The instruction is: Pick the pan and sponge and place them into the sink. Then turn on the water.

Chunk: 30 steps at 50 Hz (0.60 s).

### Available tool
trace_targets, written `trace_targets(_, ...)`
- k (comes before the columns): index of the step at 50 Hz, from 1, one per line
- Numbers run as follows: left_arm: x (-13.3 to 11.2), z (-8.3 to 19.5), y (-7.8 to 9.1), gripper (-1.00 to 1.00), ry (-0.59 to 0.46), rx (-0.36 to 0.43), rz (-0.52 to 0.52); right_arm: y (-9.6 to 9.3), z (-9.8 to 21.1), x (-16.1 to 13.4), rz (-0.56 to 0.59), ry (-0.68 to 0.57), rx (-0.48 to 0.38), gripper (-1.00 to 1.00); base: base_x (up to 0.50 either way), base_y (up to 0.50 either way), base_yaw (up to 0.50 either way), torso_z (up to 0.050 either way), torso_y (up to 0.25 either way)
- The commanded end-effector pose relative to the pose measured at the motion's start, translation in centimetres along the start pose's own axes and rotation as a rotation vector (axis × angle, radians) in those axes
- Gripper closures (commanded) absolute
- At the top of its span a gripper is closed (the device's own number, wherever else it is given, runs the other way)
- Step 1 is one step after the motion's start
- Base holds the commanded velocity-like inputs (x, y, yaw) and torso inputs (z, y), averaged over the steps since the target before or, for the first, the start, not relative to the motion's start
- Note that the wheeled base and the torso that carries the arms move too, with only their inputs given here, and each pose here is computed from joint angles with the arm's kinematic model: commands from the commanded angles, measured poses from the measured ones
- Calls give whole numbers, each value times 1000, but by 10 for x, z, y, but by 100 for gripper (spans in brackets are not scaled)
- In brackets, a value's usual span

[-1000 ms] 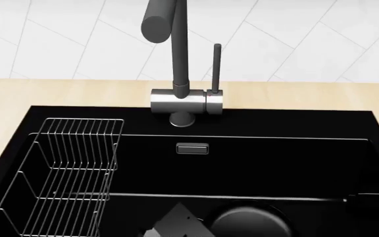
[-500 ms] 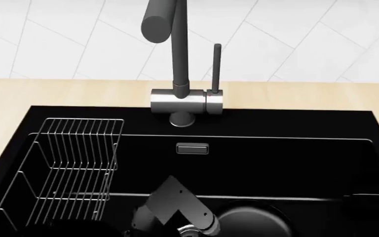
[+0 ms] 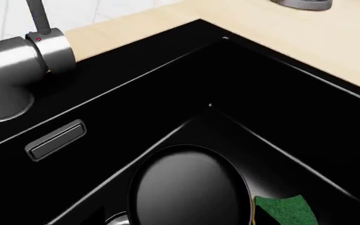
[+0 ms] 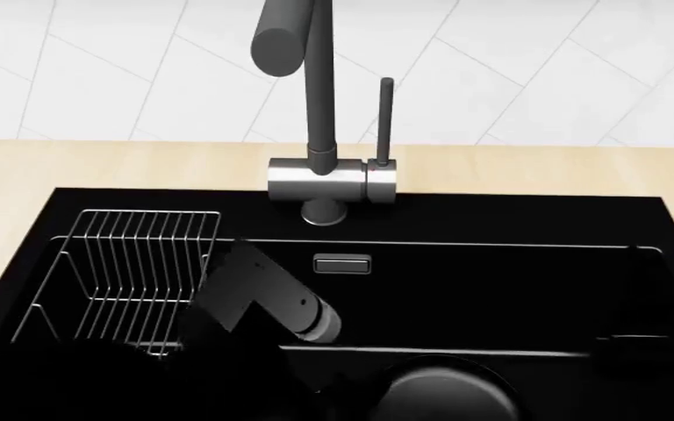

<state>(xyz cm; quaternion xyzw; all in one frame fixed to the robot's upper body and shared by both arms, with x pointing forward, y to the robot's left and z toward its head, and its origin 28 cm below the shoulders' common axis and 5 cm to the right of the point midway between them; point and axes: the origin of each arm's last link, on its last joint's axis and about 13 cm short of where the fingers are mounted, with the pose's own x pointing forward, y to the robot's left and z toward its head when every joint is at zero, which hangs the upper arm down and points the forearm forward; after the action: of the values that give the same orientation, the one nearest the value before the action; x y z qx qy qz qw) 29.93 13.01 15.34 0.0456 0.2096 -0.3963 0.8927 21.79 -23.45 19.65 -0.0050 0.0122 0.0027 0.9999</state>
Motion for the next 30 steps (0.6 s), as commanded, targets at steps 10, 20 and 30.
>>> trace_targets(10,-31,17,27,-100,-132,-27,94,7,0,13,23,-10,1,-100,0,0,0,0,0)
trace_targets(20,-46,24,41,-100,-209,-57,176,10,1,16,34,-21,-4,-100,0,0,0,0,0)
trace_targets(30,-60,27,60,-100,-331,-71,326,15,3,24,61,-74,11,-100,0,0,0,0,0)
